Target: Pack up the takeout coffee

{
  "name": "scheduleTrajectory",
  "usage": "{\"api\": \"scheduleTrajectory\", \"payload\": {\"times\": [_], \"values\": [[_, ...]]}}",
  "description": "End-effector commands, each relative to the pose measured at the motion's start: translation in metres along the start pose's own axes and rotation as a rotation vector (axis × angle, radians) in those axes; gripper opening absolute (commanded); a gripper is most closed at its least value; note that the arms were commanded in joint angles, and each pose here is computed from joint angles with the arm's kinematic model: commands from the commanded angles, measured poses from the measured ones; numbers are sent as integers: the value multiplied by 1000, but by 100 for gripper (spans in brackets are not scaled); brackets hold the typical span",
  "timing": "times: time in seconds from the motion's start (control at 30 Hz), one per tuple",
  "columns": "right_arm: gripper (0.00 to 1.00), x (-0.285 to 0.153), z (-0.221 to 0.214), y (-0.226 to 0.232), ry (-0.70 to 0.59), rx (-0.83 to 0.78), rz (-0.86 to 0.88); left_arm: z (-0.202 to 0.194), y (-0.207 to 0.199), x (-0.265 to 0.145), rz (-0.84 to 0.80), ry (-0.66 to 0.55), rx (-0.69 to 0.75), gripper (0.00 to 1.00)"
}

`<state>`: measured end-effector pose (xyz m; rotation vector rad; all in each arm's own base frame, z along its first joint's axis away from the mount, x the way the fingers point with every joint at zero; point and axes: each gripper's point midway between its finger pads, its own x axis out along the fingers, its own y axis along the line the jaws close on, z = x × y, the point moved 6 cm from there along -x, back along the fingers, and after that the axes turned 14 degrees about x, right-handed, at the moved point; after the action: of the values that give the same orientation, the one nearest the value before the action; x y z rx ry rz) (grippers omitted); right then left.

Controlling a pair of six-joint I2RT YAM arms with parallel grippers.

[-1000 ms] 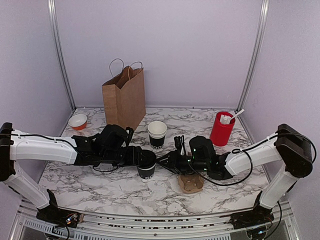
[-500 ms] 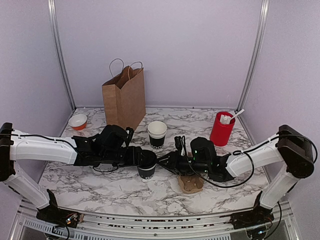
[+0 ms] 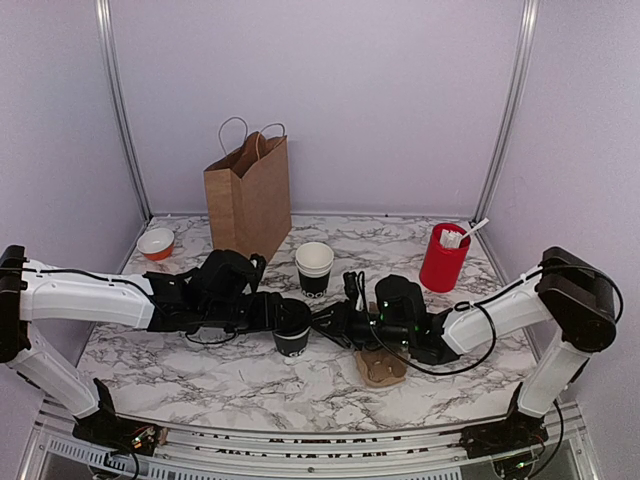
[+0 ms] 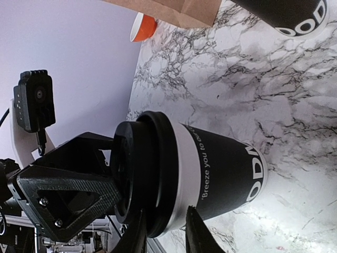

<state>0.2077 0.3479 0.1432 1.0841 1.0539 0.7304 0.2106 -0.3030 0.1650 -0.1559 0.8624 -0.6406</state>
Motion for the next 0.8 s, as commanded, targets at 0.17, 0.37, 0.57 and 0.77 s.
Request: {"api": "scheduleTrajectory", "payload": {"times": [0.17,0.37,0.57,0.77], "values": [[16,21,-3,-4,31,22,-10,-13,-4,5,-51,35,-22,65],[9,26,-5,-14,42,37,-42,-16,-2,6,-47,42,-28,65],[8,29,-4,-14,49,20,-76,-16,-1,6,-34,40,-24,65],[15,23,-3,-6,48,-17,-103,-8,2,-4,1,5,-10,66]]}}
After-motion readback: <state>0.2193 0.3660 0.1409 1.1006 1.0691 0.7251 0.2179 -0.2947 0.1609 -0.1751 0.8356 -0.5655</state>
